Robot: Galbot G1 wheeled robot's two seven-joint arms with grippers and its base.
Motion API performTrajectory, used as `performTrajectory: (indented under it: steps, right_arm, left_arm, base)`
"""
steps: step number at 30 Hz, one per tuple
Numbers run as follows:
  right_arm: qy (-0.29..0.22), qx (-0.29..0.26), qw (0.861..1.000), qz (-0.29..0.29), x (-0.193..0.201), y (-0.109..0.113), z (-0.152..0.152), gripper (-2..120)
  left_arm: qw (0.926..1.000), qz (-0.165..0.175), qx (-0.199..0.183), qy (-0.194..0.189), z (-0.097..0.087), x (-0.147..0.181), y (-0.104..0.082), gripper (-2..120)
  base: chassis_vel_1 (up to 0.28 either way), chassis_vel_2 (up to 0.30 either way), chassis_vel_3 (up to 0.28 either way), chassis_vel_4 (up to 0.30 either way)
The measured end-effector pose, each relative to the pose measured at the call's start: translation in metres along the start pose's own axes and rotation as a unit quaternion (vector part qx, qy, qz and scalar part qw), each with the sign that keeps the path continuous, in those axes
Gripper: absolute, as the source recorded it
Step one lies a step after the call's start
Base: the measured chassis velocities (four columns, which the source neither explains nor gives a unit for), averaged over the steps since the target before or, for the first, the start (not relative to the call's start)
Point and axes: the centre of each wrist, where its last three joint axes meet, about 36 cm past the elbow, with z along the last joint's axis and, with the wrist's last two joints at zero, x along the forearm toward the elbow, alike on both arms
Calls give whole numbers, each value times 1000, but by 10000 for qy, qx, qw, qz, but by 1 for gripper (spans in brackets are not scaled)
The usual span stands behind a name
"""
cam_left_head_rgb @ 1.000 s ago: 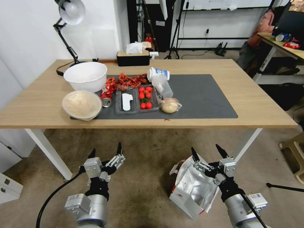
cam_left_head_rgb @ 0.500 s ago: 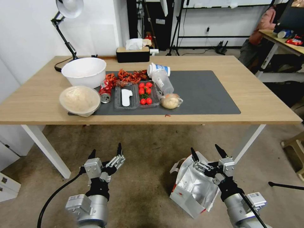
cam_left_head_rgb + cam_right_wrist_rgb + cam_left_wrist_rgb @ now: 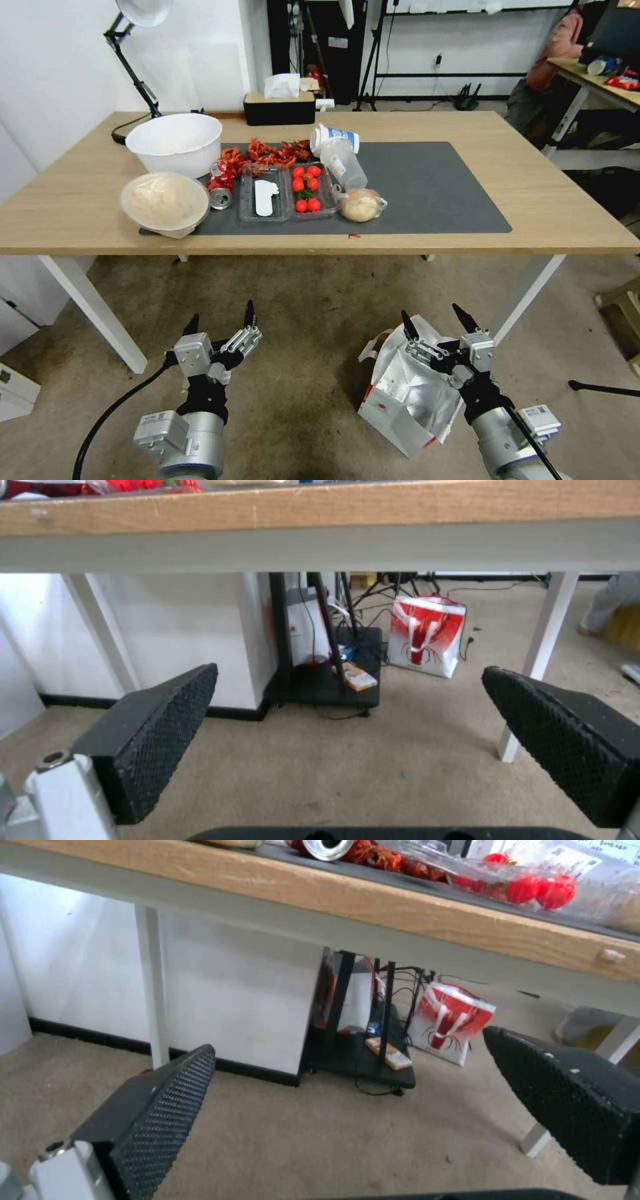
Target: Pick up the food delivery bag from the floor and place it on the table.
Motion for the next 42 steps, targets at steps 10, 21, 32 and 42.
performTrajectory:
  steps: [10,21,32,42]
  right_arm:
    - [-24,-3,10000,6,0,0,-1,100]
    - [-69,8,10000,51,1,0,-1,100]
    - [-86,14,10000,42,-2,-1,2,100]
    - [-75,28,10000,28,-2,-2,4,100]
  left_arm:
    - [10000,10,-36,-9,-1,1,0,100]
    - [9999,50,-128,-43,0,1,2,100]
    - [9999,48,-166,9,1,1,4,100]
    - [9998,69,-197,25,3,2,4,100]
  base:
    - [0,0,0,0]
    - [0,0,0,0]
    - [0,0,0,0]
    - [0,0,0,0]
